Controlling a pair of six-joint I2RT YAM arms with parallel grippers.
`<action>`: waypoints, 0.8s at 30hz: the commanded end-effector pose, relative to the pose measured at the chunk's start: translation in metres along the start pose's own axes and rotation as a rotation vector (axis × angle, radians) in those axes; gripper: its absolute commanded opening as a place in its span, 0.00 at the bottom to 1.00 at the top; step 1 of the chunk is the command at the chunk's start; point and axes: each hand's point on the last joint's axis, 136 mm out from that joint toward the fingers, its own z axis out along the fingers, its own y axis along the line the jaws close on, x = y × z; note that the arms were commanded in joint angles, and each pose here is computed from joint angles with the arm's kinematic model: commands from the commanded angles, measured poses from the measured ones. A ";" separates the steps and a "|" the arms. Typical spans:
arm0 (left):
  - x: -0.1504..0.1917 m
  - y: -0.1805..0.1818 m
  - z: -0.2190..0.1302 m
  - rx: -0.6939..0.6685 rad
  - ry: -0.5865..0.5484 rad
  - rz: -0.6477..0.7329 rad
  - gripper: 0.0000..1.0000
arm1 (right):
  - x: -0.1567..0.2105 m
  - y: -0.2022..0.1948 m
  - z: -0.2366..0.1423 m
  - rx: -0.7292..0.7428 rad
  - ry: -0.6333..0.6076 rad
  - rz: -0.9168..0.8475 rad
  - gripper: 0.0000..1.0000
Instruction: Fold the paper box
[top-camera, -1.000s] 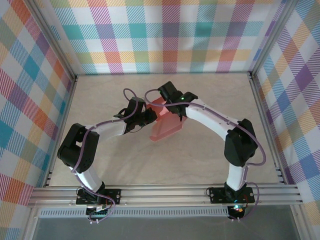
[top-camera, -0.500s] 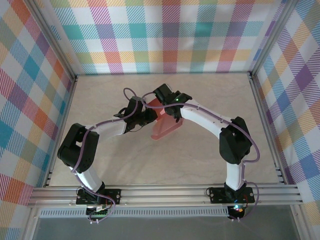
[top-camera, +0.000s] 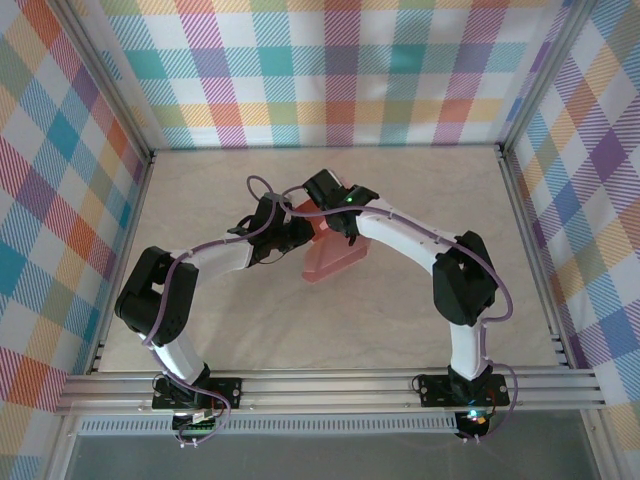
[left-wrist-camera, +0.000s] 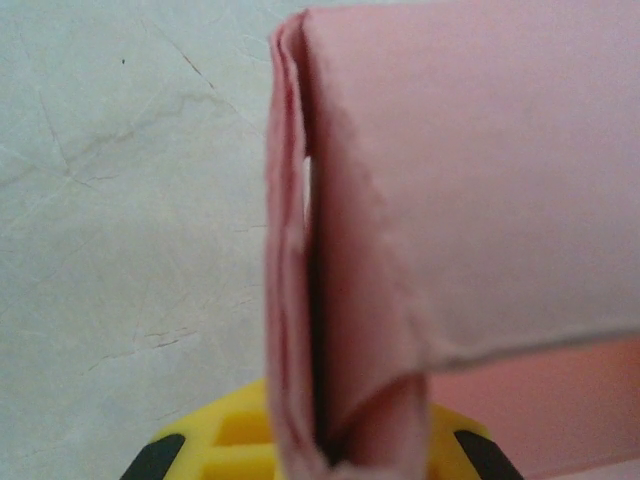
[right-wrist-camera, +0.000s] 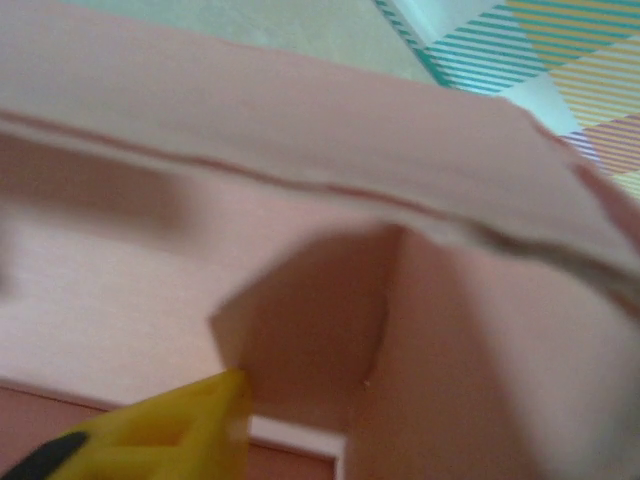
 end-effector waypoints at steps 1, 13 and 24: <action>-0.012 -0.019 -0.004 0.049 -0.023 0.027 0.00 | -0.023 -0.012 -0.030 -0.061 -0.088 0.095 0.52; -0.010 -0.018 -0.002 0.044 -0.009 0.019 0.00 | -0.036 -0.026 -0.035 0.006 -0.116 0.064 0.47; -0.010 -0.018 0.000 0.043 -0.004 0.016 0.00 | -0.034 -0.024 -0.021 0.085 -0.077 -0.004 0.23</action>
